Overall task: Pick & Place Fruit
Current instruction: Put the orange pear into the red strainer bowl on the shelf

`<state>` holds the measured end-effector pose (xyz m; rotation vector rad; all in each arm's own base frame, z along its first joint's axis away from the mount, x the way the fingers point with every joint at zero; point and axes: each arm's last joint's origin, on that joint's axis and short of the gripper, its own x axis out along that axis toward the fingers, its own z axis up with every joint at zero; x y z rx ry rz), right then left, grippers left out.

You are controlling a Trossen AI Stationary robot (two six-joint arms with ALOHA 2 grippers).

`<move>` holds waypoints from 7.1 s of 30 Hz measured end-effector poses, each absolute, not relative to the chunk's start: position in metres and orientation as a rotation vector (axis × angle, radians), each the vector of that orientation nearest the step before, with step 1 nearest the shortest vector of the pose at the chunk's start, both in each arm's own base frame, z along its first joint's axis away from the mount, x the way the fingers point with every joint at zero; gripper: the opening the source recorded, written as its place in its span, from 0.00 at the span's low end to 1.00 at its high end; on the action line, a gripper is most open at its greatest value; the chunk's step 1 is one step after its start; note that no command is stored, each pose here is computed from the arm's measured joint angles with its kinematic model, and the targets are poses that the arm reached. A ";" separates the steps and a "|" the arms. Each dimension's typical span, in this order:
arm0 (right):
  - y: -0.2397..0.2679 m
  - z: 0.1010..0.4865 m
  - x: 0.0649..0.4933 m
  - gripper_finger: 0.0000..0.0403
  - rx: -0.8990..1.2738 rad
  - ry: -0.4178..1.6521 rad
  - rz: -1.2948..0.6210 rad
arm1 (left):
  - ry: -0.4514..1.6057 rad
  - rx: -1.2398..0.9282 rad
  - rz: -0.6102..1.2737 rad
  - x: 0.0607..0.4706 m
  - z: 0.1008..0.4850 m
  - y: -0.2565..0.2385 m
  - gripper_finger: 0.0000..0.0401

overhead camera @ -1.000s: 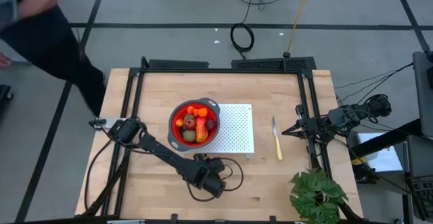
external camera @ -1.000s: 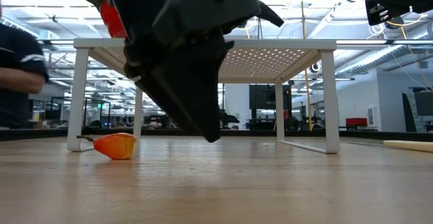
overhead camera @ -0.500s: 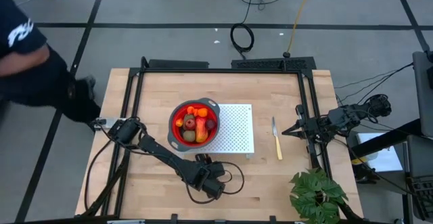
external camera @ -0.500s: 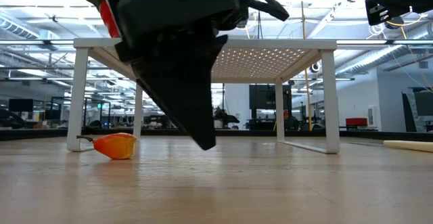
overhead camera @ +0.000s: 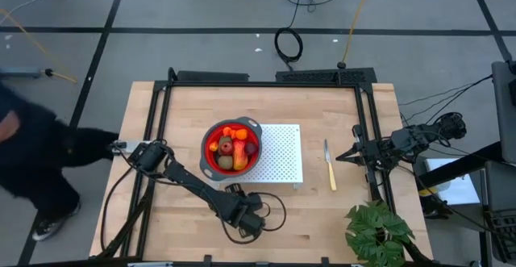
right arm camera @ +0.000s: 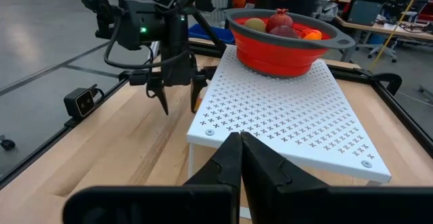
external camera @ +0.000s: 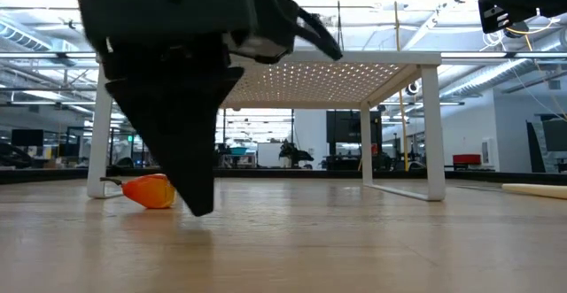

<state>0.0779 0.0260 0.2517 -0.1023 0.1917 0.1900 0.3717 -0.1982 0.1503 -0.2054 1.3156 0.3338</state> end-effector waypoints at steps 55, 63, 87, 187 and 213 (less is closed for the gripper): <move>0.026 0.252 0.078 0.00 -0.099 0.192 0.190 | 1.234 -0.225 0.293 0.393 0.159 -0.179 0.62; 0.026 0.252 0.078 0.00 -0.099 0.192 0.190 | 1.269 -0.140 0.370 0.390 0.179 -0.179 0.62; 0.026 0.252 0.078 0.00 -0.098 0.190 0.190 | 1.286 -0.086 0.491 0.361 0.172 -0.204 0.62; 0.026 0.252 0.078 0.00 -0.097 0.188 0.190 | 0.977 -0.631 0.124 0.379 0.206 -0.239 0.22; 0.026 0.253 0.078 0.00 -0.095 0.181 0.190 | -0.120 -0.381 -0.189 0.387 0.350 -0.244 0.22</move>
